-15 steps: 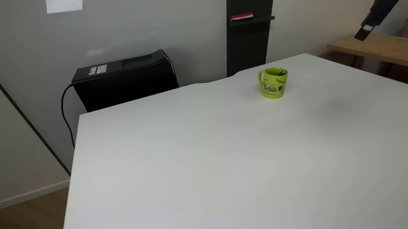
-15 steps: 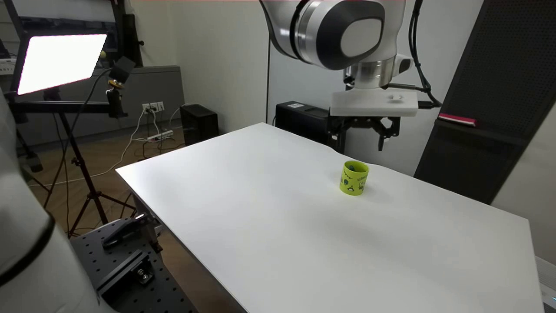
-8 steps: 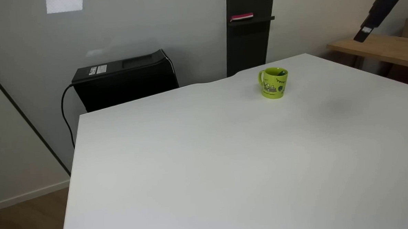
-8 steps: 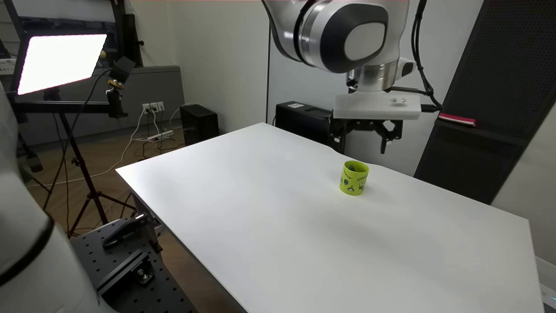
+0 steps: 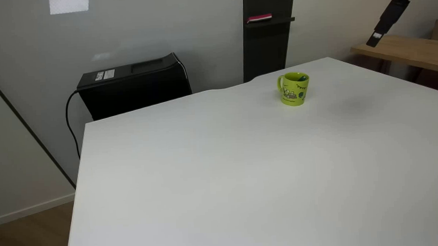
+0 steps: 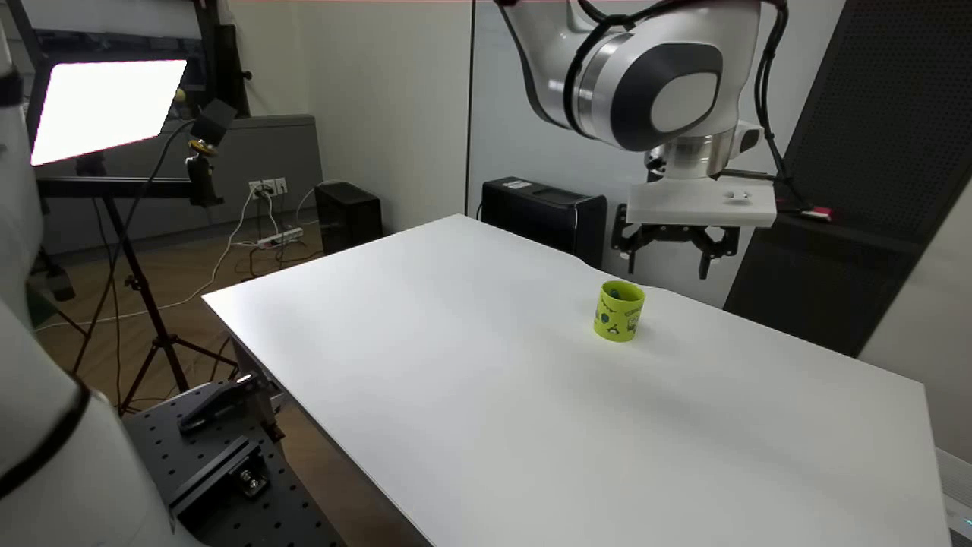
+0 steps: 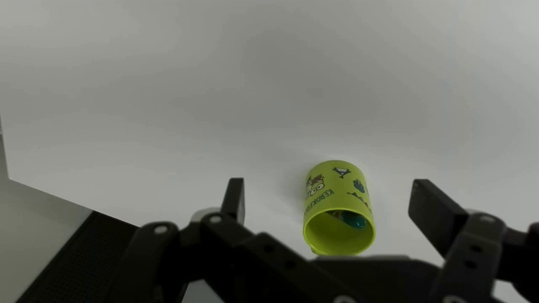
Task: Remove the marker from the cup and put it on the table
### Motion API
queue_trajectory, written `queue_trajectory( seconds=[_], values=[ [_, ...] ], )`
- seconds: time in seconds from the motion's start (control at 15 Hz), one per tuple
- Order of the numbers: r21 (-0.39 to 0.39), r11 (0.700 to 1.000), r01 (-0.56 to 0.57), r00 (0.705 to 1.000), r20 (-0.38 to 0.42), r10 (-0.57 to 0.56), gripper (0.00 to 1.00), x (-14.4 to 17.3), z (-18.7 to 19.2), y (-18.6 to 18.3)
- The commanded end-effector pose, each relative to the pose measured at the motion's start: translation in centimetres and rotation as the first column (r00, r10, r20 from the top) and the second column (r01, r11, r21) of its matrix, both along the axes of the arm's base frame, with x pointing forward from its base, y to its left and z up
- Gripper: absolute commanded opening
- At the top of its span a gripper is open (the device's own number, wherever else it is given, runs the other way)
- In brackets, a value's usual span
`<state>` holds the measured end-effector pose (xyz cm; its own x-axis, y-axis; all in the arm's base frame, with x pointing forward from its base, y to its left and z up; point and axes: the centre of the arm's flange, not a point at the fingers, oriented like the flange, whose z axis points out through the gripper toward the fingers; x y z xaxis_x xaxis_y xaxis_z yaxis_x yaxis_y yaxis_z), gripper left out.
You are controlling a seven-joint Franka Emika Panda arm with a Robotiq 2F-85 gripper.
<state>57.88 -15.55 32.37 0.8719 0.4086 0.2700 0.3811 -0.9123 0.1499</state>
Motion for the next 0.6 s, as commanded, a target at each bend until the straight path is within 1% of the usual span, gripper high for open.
queue_trajectory(
  seconds=[0.0,0.27,0.53],
  values=[
    [-0.002,1.0,-0.001,0.999,0.036,0.001,1.0,4.1,-0.5,-1.2],
    [0.009,1.0,-0.005,0.998,0.06,0.005,1.0,6.8,-0.9,-0.9],
    [0.029,0.999,-0.034,0.997,0.073,0.032,1.0,8.9,-1.6,0.7]
  ],
)
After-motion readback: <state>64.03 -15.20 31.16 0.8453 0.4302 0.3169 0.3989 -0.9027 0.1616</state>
